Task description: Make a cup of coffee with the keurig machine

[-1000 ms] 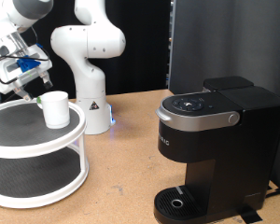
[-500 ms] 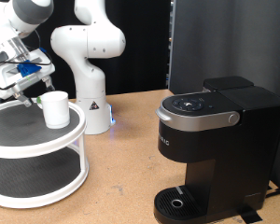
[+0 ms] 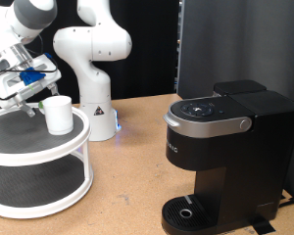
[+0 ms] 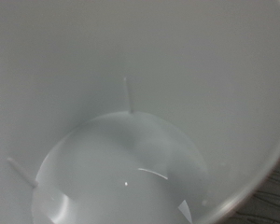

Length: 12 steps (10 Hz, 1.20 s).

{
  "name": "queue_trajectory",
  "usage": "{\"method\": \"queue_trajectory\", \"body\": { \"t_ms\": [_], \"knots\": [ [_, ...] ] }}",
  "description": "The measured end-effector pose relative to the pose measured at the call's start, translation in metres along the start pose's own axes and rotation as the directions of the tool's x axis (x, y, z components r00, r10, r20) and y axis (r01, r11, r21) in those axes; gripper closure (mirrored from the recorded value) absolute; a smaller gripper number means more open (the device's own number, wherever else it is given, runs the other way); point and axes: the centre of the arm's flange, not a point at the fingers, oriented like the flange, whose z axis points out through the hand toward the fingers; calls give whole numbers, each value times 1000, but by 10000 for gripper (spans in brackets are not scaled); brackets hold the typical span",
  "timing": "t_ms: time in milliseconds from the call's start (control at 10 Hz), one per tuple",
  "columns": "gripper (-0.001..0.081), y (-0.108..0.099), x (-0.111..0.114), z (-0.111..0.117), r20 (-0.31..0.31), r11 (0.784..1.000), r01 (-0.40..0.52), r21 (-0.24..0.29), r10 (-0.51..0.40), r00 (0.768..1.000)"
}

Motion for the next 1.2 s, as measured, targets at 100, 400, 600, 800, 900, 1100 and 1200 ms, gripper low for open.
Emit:
{"method": "queue_trajectory", "body": {
  "t_ms": [100, 400, 600, 800, 900, 1100, 1200],
  "knots": [
    [1, 0, 1, 2, 5, 1000, 1, 1, -1, 1000],
    [1, 2, -2, 5, 59, 1000, 17, -16, -16, 998],
    [1, 3, -4, 5, 71, 1000, 20, -12, -19, 997],
    [1, 1, -6, 5, 84, 1000, 17, 11, -17, 996],
    [1, -1, -7, 4, 90, 1000, 16, 25, -18, 996],
    [1, -6, -9, -1, 89, 999, 18, 45, -22, 996],
    [1, -8, -10, -4, 86, 999, 19, 47, -23, 996]
  ]
}}
